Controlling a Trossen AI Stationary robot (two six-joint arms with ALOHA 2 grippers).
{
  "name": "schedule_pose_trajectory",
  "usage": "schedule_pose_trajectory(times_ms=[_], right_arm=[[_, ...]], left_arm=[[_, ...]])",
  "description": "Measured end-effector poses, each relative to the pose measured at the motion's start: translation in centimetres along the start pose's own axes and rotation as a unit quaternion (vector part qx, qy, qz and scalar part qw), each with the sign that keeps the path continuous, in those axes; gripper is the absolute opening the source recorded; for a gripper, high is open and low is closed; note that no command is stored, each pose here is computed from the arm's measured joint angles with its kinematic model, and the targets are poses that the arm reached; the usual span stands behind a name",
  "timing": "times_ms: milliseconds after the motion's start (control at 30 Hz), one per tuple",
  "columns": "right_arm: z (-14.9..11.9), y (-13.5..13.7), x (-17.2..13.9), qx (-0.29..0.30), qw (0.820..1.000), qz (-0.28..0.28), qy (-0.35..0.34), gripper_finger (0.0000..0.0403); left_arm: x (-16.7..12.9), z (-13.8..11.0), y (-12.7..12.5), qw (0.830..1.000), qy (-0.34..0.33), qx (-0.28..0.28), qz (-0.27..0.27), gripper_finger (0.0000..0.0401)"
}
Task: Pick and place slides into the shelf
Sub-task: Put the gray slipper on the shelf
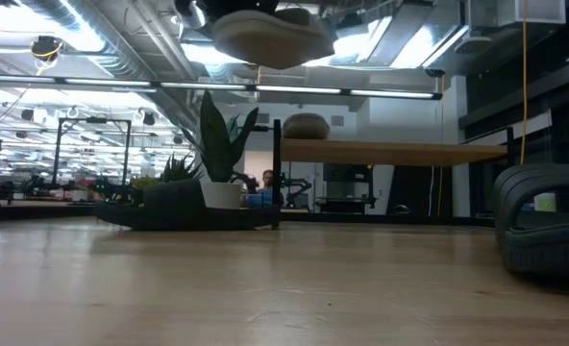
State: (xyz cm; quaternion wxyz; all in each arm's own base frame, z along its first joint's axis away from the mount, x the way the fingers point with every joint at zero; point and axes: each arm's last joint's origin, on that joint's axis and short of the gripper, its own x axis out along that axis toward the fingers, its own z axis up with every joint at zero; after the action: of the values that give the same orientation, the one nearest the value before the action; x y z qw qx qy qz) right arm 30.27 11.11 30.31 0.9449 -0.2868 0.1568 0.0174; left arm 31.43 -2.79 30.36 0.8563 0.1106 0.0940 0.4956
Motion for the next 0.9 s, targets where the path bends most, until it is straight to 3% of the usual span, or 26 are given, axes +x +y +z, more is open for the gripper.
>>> schedule_pose_trajectory(times_ms=[133,400,600,900], right_arm=[[-0.3,-0.6,0.5,0.001,1.000,-0.012,0.004,0.0146],[-0.4,-1.4,3.9,-0.058,0.998,-0.034,0.021,0.0149],[-0.1,-2.0,6.7,-0.093,0.988,-0.057,0.111,0.0149],[0.0,-1.8,8.5,-0.114,0.981,-0.061,0.147,0.0149]], left_arm=[[0.3,0.0,0.1,1.000,0.000,-0.001,-0.001,0.0000],[0.7,0.0,0.3,1.000,0.001,-0.002,0.004,0.0000],[0.7,0.0,0.3,1.000,0.000,0.008,0.002,0.0000],[0.7,0.1,0.3,1.000,-0.002,0.013,0.000,0.0000]])
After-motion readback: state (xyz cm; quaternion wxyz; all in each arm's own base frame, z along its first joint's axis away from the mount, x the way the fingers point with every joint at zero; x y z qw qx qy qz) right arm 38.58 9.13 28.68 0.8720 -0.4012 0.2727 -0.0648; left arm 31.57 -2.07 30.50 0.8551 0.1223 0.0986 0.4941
